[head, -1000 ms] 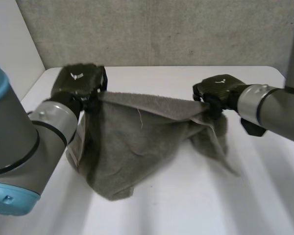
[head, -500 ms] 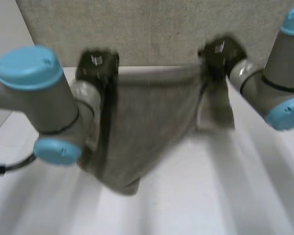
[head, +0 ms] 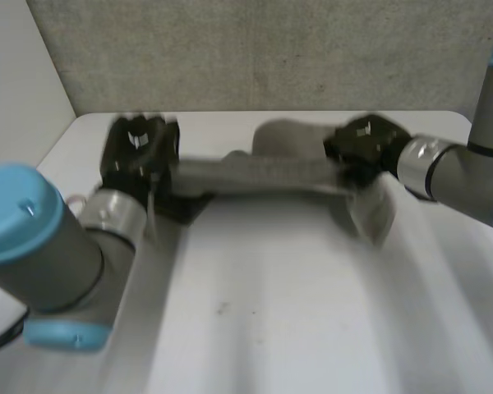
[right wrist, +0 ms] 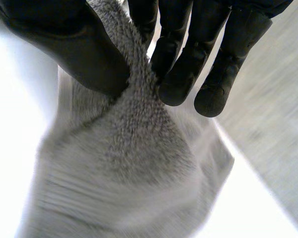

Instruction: Fold the towel.

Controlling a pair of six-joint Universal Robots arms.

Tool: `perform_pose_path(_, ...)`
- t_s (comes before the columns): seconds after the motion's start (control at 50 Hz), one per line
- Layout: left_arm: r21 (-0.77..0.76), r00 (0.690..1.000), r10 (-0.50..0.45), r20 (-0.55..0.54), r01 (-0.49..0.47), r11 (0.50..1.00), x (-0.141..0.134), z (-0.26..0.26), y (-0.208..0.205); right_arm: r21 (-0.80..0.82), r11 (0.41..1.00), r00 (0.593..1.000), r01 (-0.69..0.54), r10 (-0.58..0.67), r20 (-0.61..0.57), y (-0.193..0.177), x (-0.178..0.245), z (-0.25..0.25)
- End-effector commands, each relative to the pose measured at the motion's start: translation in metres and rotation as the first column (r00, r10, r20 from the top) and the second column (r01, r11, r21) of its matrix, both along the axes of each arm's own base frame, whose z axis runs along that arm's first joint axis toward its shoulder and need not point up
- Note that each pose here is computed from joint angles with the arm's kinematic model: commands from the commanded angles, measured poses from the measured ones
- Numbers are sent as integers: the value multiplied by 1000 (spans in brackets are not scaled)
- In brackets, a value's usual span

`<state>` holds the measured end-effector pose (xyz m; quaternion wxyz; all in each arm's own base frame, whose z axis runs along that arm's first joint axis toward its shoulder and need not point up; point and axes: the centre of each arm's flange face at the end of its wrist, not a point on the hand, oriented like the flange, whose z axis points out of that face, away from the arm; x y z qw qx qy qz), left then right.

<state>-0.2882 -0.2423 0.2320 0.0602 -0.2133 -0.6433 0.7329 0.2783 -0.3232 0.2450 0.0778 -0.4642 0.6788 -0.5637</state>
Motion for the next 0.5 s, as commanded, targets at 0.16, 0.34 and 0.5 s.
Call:
perform_pose_path(0.16,195,989,-63,131,36,980,1,-72,33,233,972,984,11,31,-175,1,-18,-79)
perform_pose_path(0.34,149,994,-48,103,33,988,2,-54,29,252,958,988,139,-151,30,-3,-30,-76)
perform_pose_path(0.5,80,998,-38,56,34,996,1,-27,26,264,945,956,193,-242,166,23,-43,-74)
